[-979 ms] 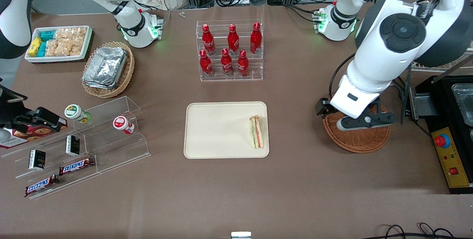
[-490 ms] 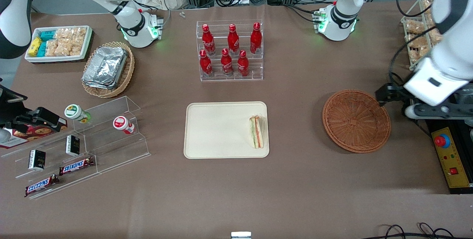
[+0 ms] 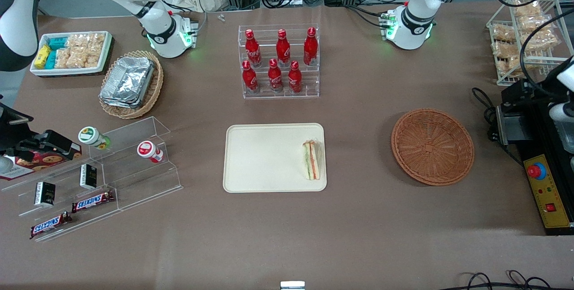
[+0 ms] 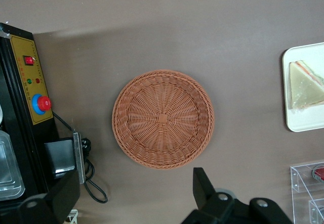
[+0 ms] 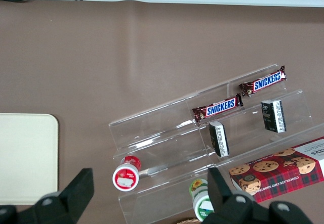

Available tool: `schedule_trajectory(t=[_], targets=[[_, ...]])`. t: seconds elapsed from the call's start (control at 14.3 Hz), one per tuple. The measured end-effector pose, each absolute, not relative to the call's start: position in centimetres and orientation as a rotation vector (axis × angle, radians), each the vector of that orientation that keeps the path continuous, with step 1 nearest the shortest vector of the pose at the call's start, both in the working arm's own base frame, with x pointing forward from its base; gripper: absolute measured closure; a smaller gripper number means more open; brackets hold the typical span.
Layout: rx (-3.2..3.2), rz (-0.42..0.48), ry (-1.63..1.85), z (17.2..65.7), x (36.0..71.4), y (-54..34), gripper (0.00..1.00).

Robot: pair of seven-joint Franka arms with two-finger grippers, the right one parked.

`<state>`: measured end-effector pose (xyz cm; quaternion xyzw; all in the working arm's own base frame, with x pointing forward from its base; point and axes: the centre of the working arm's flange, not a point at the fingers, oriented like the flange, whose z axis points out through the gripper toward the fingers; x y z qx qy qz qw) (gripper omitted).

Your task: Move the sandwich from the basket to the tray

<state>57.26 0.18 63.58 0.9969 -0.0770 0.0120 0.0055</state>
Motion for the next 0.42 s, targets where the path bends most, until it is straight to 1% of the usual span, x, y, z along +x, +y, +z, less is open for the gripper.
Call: schedule_trajectory(t=[0.42], targets=[[3.13,0.013,-0.02,62.83,57.18,0.73,0.0]])
